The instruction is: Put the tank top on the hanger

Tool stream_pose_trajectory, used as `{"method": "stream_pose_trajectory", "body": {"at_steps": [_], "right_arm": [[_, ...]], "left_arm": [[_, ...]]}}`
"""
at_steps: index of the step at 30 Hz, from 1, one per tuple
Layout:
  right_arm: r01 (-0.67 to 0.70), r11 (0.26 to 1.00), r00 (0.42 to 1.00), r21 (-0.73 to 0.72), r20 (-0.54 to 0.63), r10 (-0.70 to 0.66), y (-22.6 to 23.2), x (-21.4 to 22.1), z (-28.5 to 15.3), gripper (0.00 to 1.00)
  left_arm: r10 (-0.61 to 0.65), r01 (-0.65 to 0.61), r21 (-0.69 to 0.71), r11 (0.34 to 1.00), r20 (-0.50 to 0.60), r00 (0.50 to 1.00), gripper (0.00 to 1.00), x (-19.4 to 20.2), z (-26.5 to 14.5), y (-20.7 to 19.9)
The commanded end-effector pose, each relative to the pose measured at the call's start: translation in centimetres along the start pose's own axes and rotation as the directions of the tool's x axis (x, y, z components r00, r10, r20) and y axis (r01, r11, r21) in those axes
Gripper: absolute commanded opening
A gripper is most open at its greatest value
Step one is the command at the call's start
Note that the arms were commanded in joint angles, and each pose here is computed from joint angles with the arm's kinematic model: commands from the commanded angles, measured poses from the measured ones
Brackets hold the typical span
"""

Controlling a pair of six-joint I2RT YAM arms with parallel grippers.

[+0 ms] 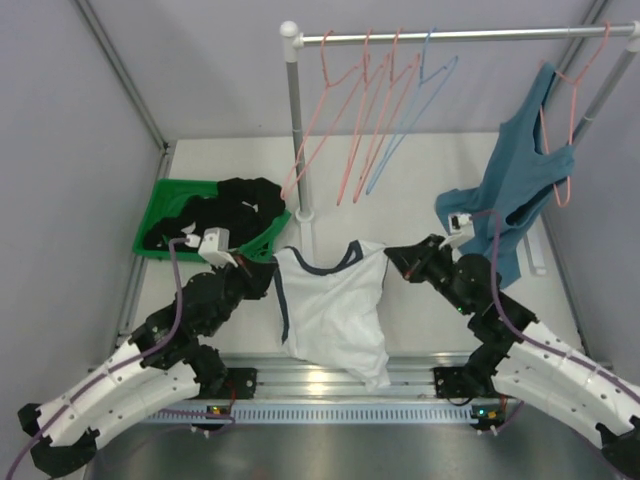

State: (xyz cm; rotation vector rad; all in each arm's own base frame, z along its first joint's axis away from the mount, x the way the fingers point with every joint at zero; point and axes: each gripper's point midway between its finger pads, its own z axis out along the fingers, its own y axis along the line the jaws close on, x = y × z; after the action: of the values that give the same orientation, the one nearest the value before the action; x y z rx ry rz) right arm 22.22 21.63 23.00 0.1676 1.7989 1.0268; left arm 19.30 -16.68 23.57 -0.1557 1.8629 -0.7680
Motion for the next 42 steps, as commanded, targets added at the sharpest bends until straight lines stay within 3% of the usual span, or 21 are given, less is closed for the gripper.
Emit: {"method": "stream_pose_trajectory", "body": {"at_steps": [1, 12, 24, 33, 42], "right_arm": [[0.047, 0.997, 0.998, 0.063, 0.027, -0.049, 0.7, -2.8, -2.8, 0.00], [0.135, 0.991, 0.982, -0.008, 0.138, -0.133, 8.2, -12.3, -8.9, 0.00], [0.246, 0.964, 0.955, -0.097, 0.194, -0.224, 17.1, -20.1, -10.5, 0.00], [0.310, 0.946, 0.911, -0.097, 0.316, -0.266, 21.0, -25.7, -12.3, 0.00], [0.342, 0.934, 0.889, -0.107, 0.359, -0.285, 23.0, -28.0, -12.9, 0.00]], "left_arm": [[-0.028, 0.020, 0.119, 0.993, 0.066, 0.997, 0.00, -4.6, -2.6, -3.6], [-0.002, -0.056, 0.314, 0.948, 0.181, 0.983, 0.00, -14.1, -7.1, -11.5], [0.012, -0.158, 0.418, 0.895, 0.332, 0.943, 0.00, -23.8, -10.7, -18.7], [-0.006, -0.201, 0.483, 0.852, 0.394, 0.919, 0.00, -28.2, -12.0, -23.1], [-0.011, -0.214, 0.480, 0.851, 0.424, 0.906, 0.00, -29.8, -12.1, -24.0]]}}
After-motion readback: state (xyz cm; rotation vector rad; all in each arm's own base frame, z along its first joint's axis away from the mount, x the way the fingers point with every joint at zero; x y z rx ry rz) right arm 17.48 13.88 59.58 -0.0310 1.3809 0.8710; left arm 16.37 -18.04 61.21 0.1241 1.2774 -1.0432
